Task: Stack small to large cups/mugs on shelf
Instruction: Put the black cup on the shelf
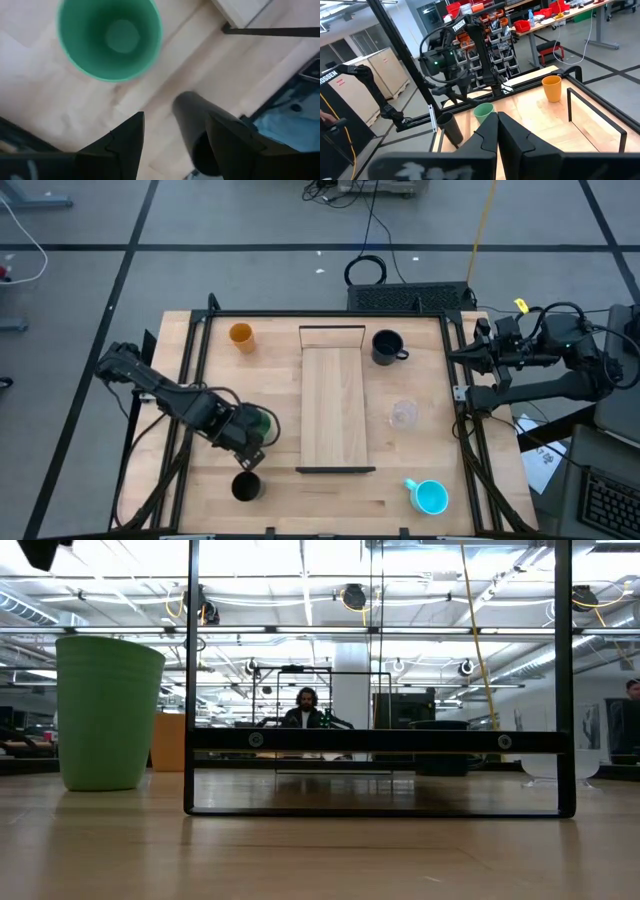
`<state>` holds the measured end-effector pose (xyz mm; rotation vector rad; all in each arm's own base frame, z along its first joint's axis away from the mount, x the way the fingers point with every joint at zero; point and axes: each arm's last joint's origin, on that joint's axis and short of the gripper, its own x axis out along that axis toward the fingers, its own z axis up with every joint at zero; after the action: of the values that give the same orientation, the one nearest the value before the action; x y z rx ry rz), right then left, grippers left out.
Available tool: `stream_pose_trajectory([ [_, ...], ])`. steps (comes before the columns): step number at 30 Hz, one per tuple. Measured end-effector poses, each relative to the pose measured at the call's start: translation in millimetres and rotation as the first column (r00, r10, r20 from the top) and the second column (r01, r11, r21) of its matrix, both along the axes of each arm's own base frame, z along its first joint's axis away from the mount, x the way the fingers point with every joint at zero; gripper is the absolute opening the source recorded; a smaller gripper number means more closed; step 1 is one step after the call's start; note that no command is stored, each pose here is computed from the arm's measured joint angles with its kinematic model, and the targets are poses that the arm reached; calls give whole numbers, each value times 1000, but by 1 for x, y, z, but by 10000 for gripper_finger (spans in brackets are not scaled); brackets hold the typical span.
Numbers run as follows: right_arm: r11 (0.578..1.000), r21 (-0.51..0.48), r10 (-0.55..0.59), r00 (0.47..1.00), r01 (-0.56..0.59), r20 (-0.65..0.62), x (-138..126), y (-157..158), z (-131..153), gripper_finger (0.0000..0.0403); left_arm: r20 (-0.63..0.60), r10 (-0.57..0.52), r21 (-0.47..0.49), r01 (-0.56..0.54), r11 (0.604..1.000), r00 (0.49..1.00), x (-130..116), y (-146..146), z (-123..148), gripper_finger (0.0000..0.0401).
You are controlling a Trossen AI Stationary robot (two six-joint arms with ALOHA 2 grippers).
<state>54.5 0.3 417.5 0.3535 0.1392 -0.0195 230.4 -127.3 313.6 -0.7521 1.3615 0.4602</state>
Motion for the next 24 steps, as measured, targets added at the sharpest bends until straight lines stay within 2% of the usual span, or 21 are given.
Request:
stream_pose_trajectory([
  [6,1000,-8,1,1000,-1,0,0,0,0,0,-5,0,-74,0,997,1000,-3,-11,1,214],
  [12,1000,-19,2,1000,-2,-6,0,0,-1,0,7,14,-106,-13,994,1000,-5,-20,2,214],
  [18,1000,-19,1,1000,-2,-15,0,0,-2,0,76,9,-174,5,985,997,-4,-35,5,214],
  [24,1000,-18,1,1000,-2,-15,0,0,-2,0,49,23,-185,-13,983,999,-16,-50,5,214],
])
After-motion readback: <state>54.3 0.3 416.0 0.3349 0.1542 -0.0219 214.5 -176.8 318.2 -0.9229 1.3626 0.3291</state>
